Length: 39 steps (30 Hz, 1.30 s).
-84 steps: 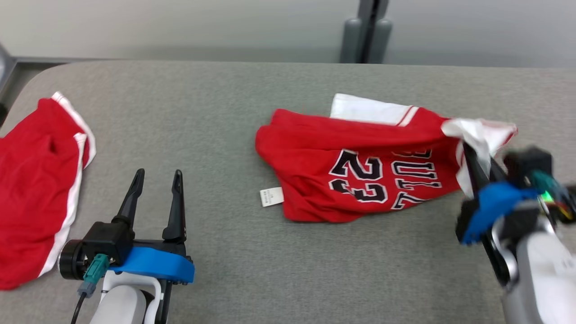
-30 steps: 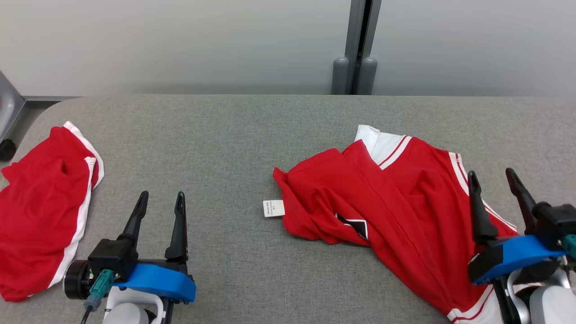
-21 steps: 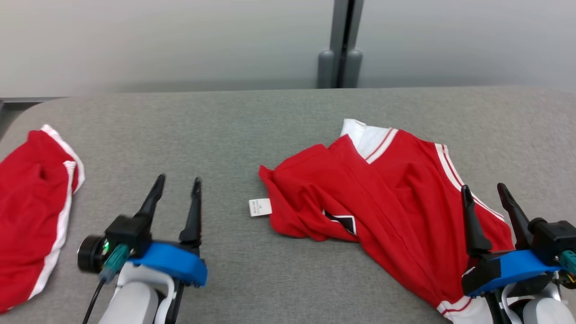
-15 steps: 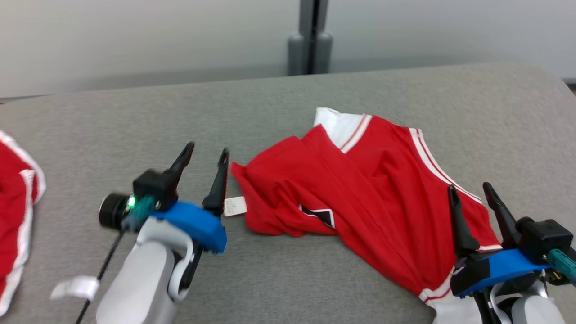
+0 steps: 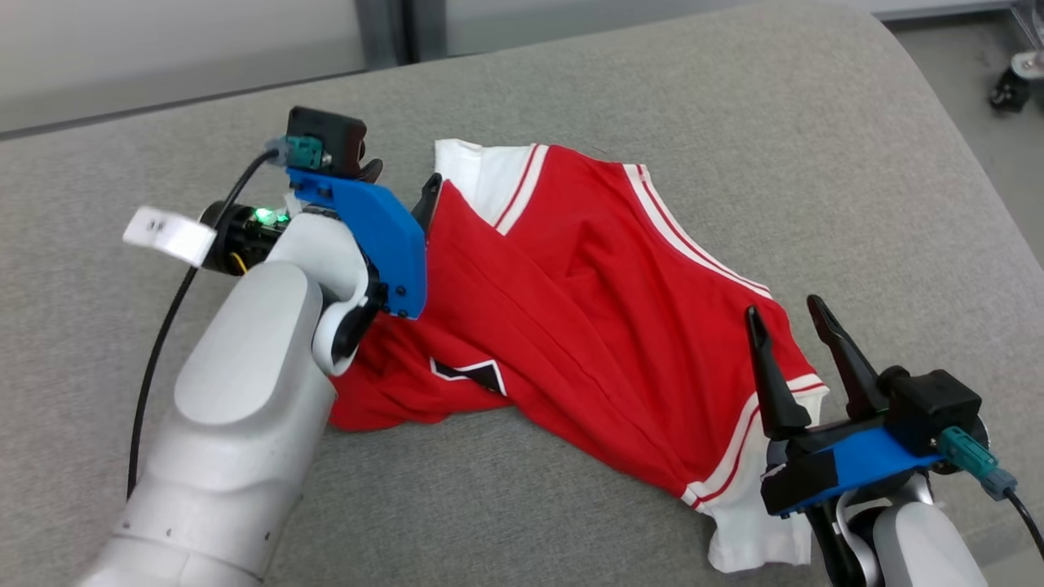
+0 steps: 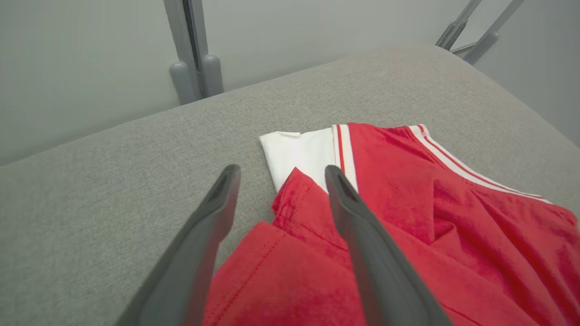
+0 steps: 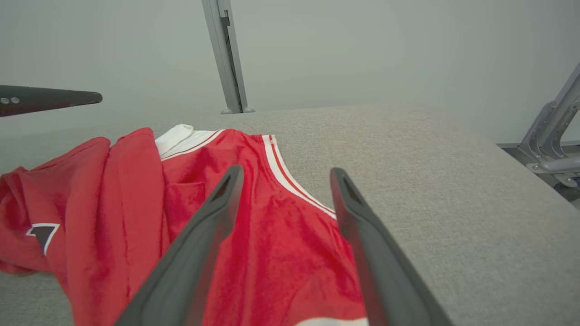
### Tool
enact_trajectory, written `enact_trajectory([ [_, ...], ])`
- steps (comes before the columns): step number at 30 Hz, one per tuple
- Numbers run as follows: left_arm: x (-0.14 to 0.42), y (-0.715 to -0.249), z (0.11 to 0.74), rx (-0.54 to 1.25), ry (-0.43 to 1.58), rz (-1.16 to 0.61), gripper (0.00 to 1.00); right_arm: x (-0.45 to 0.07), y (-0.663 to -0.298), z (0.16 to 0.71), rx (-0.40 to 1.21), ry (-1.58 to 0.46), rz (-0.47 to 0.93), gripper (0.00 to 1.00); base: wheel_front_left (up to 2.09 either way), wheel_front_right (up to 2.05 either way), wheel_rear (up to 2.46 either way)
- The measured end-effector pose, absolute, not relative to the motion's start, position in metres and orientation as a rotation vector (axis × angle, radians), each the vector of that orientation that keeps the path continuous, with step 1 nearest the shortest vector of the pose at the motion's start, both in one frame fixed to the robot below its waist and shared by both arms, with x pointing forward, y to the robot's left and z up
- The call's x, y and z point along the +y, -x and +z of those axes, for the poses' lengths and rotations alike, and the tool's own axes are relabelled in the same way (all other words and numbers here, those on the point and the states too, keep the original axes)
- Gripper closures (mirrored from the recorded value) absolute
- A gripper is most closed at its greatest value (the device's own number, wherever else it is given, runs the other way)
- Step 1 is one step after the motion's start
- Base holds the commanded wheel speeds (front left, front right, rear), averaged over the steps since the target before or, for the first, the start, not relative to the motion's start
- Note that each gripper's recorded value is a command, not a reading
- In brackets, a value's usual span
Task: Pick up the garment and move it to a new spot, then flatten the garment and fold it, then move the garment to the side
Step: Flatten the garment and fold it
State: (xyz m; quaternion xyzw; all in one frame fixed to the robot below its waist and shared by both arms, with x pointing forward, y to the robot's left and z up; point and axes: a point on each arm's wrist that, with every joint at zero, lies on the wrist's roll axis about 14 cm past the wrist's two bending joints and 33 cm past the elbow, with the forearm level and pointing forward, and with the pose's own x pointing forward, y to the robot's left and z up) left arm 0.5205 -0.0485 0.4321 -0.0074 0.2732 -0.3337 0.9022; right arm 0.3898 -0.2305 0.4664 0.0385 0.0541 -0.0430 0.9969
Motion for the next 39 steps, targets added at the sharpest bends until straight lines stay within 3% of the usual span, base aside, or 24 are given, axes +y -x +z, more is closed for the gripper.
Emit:
enact_trajectory([
  [5, -0.058, -0.516, 0.405, 0.73, -0.015, -0.718, 0.0, -0.233, -0.39, 0.463, 0.115, -0.075, -0.094, 0.0, 0.0, 0.0, 0.0],
  [16, -0.072, -0.498, 0.386, 0.916, 0.003, -0.76, 0.0, -0.231, -0.387, 0.461, 0.121, -0.078, -0.089, 0.0, 0.0, 0.0, 0.0],
  [29, -0.061, -0.504, 0.356, 0.966, -0.151, -0.709, 0.0, -0.236, -0.379, 0.458, 0.124, -0.087, -0.11, 0.0, 0.0, 0.0, 0.0],
  [31, -0.06, -0.504, 0.353, 0.98, -0.159, -0.708, 0.53, -0.236, -0.38, 0.457, 0.127, -0.089, -0.111, 0.0, 0.0, 0.0, 0.0],
  [32, -0.06, -0.503, 0.352, 0.985, -0.161, -0.709, 1.0, -0.236, -0.38, 0.456, 0.128, -0.09, -0.111, 0.0, 0.0, 0.0, 0.0],
  [39, -0.058, -0.52, 0.367, 0.833, -0.122, -0.69, 1.0, -0.231, -0.39, 0.454, 0.123, -0.101, -0.092, 0.0, 0.0, 0.0, 0.0],
])
